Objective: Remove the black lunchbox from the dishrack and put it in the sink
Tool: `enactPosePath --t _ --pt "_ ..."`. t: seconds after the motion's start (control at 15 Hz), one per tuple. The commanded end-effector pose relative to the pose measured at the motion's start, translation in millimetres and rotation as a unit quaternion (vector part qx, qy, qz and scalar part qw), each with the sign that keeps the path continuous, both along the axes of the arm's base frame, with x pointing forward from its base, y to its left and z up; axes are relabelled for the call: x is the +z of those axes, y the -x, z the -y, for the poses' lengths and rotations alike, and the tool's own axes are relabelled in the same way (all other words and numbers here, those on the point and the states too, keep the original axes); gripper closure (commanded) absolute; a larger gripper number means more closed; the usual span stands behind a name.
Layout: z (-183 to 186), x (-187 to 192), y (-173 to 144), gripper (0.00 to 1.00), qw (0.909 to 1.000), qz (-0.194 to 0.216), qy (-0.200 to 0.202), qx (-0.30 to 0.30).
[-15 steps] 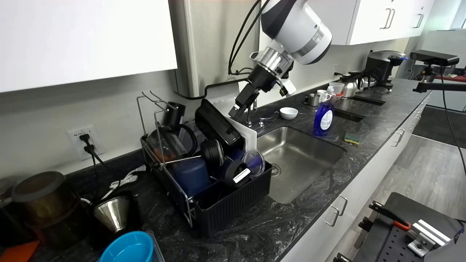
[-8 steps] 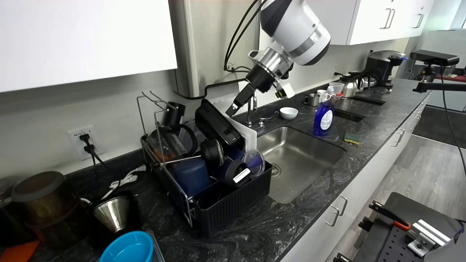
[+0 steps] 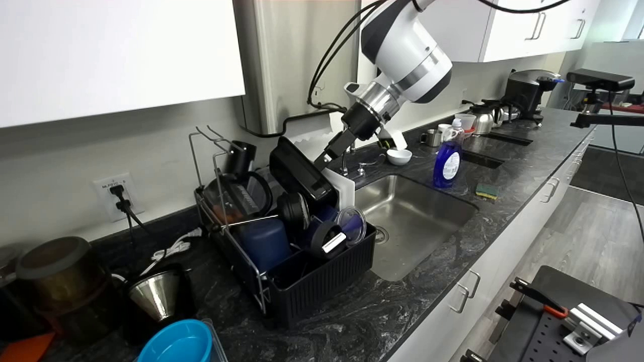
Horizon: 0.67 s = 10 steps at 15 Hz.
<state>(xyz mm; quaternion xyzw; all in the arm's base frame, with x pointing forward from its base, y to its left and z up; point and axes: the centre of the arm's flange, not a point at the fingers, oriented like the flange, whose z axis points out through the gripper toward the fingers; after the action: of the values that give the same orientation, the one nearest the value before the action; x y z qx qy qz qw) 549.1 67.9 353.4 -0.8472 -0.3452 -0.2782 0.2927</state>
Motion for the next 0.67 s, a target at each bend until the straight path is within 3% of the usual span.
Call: enactPosePath --t 0.0,0.33,0.47,0.6 --pt "-0.5 -10.5 -1.8 0.0 0.9994 0.012 -0.02 0.024" --pt "-5.4 -17.8 -0.2 0.0 0.9987 0.014 -0.026 0.042" --pt "-5.8 -19.2 0.3 0.28 0.9985 0.017 -0.028 0.043" --pt "-5.6 -19.0 0.8 0.42 0.9984 0.02 -0.028 0.044"
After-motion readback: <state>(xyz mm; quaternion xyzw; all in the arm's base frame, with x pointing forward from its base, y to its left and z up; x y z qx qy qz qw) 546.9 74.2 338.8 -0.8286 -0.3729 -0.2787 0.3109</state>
